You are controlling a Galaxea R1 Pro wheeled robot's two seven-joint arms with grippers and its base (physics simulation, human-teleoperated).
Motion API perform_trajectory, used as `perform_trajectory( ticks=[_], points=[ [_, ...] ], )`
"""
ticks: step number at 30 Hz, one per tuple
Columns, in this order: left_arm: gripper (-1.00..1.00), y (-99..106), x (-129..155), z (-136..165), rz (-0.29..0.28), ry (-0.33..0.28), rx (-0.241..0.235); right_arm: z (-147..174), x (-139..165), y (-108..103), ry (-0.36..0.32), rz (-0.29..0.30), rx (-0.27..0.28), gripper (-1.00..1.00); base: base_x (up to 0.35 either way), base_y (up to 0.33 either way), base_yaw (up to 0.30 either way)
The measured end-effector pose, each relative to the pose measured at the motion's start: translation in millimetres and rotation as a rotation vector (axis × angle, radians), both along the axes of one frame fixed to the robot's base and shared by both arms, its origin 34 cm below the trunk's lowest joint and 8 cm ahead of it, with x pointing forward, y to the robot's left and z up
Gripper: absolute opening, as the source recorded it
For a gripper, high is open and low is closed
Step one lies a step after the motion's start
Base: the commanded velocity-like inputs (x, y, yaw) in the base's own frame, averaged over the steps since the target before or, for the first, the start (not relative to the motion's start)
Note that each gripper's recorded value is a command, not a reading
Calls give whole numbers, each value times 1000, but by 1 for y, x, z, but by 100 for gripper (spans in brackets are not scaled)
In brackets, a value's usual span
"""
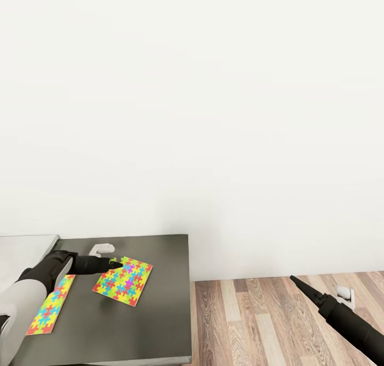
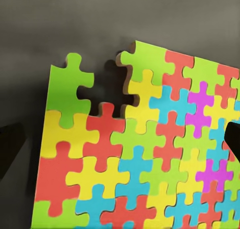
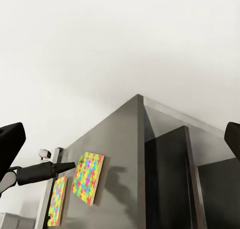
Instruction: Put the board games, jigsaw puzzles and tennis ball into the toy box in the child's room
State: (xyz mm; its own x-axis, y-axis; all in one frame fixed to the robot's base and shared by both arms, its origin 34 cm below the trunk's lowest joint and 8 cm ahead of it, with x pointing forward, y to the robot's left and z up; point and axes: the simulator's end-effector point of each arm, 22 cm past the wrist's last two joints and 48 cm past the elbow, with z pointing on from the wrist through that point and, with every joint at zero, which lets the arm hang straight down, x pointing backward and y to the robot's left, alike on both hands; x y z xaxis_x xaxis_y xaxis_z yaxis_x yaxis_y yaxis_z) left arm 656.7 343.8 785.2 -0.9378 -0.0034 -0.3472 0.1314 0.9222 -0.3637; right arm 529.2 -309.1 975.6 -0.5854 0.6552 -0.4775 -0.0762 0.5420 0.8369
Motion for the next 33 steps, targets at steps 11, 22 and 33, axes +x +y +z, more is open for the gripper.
perform_trajectory(
  ticks=[11, 22, 33],
  points=[
    [100, 4, 0, 0, 5, 1, 9, 0, 0, 0, -1, 0, 1, 100, 0, 0, 0],
    [100, 8, 0, -1, 8, 1, 18, 0, 0, 0, -1, 0, 1, 100, 0, 0, 0],
    [100, 11, 0, 0, 10, 2, 23, 1, 0, 0, -2, -1, 2, 100, 0, 0, 0]
  ],
)
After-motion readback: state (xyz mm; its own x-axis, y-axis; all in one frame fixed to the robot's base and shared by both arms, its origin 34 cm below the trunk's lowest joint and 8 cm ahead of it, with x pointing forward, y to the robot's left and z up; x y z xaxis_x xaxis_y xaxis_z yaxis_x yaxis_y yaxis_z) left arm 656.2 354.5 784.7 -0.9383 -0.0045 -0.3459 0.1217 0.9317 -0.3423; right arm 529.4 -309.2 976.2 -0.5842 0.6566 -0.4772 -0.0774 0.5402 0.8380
